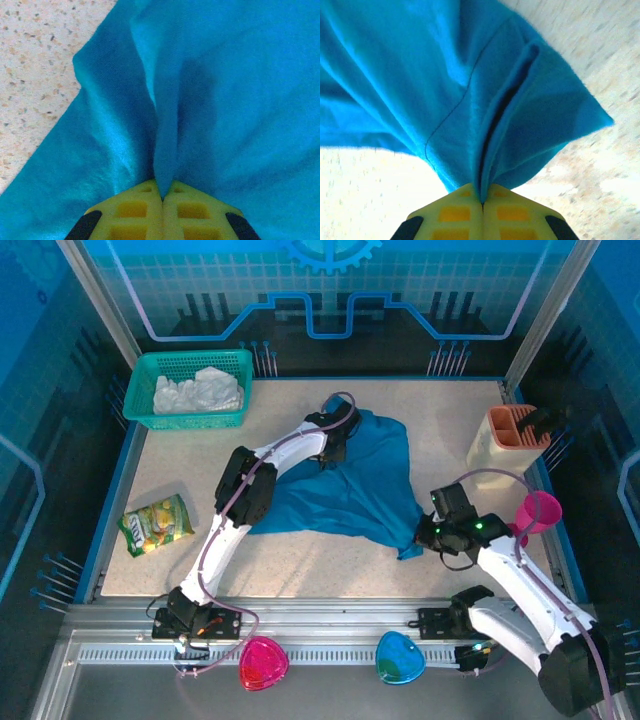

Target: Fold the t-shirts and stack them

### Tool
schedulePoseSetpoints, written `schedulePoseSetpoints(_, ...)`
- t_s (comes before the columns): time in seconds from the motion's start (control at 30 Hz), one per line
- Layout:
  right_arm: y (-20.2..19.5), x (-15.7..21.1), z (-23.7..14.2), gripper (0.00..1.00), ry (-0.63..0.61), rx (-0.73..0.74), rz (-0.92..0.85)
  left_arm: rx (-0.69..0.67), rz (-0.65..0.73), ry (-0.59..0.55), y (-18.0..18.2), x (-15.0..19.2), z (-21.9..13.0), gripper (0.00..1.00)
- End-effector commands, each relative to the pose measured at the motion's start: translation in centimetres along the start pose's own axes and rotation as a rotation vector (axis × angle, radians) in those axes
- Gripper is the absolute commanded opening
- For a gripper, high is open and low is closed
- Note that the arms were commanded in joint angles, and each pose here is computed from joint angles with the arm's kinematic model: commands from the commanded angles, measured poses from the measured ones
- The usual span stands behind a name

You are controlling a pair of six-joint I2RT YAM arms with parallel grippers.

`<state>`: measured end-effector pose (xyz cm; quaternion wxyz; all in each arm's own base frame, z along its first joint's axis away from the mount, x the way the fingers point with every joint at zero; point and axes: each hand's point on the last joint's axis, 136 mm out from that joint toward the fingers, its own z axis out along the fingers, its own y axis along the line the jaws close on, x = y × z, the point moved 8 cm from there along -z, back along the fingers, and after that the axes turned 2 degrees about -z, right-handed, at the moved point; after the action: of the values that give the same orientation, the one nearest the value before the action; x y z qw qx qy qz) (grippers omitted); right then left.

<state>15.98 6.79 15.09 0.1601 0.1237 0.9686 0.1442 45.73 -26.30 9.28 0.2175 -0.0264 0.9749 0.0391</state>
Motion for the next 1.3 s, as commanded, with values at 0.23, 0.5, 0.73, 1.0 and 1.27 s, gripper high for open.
schedulePoseSetpoints(0.23,4.4,0.5,1.4,0.46,0.231,-0.241,-0.16,-0.055,0.009,-0.01,2.4,-0.5,-2.6,0.0)
schedulePoseSetpoints(0.5,4.0,-5.9,-0.6,0.53,0.023,-0.058,-0.18,0.0,0.029,-0.124,2.7,-2.0,-8.7,0.04)
schedulePoseSetpoints(0.73,2.7,-11.9,4.0,0.45,-0.03,-0.082,-0.097,0.039,0.078,-0.177,1.7,-1.6,-13.2,0.45)
schedulePoseSetpoints(1.0,4.4,-16.6,11.5,0.44,0.088,-0.117,-0.094,0.056,0.135,-0.127,-0.7,2.1,-13.8,0.56)
schedulePoseSetpoints(1.27,5.2,-17.0,13.2,0.34,0.108,-0.118,-0.077,0.069,0.112,-0.06,-0.8,4.6,-12.2,0.58)
